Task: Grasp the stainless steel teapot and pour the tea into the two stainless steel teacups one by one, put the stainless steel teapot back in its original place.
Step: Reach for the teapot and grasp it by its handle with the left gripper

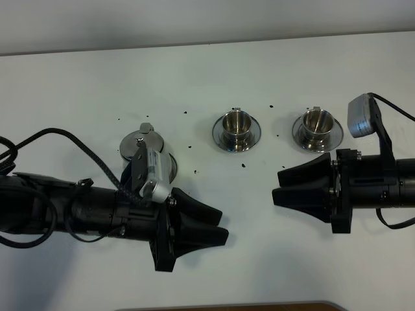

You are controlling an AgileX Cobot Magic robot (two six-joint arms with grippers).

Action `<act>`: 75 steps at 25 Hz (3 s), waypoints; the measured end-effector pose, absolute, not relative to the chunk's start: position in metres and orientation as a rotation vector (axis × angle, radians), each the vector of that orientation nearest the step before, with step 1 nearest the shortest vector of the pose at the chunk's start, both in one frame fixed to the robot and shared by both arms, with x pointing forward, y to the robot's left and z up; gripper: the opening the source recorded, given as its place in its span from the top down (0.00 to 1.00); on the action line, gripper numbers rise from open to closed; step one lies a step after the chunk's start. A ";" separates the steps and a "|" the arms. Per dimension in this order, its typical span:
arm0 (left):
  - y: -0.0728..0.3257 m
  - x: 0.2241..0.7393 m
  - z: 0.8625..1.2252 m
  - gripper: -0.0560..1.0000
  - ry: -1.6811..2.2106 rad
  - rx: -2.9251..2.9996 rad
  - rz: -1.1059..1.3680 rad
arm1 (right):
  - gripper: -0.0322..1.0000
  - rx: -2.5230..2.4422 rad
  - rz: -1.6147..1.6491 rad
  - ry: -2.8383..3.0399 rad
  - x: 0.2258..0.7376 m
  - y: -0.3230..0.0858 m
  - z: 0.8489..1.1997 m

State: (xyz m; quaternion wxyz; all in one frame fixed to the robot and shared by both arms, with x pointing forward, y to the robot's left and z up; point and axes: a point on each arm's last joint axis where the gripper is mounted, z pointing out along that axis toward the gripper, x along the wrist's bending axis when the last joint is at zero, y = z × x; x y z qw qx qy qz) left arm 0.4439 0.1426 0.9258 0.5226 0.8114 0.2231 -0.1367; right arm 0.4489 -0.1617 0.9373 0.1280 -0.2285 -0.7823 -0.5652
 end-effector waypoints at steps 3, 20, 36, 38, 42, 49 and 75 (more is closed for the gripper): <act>0.150 0.459 0.937 0.51 0.607 1.915 -0.261 | 0.55 -0.699 -1.716 -2.260 0.460 -0.160 0.945; 0.216 0.477 1.056 0.51 1.159 1.943 -0.154 | 0.55 -0.644 -1.603 -2.395 0.522 -0.146 1.058; 0.285 0.365 1.087 0.51 1.866 2.009 0.361 | 0.59 -0.725 -1.307 -2.706 0.520 -0.107 1.076; 0.287 0.354 1.081 0.51 1.856 1.991 0.398 | 0.59 -0.705 -1.298 -2.719 0.516 -0.100 1.076; 0.288 0.344 1.075 0.51 1.763 1.883 0.529 | 0.59 -0.791 -1.237 -2.765 0.515 -0.103 1.076; 0.285 0.355 1.059 0.51 1.657 1.716 0.632 | 0.59 -1.099 -1.058 -2.919 0.501 -0.134 1.102; 0.269 0.527 0.996 0.51 1.730 1.803 0.576 | 0.59 -1.758 -0.839 -2.961 0.337 -0.257 1.067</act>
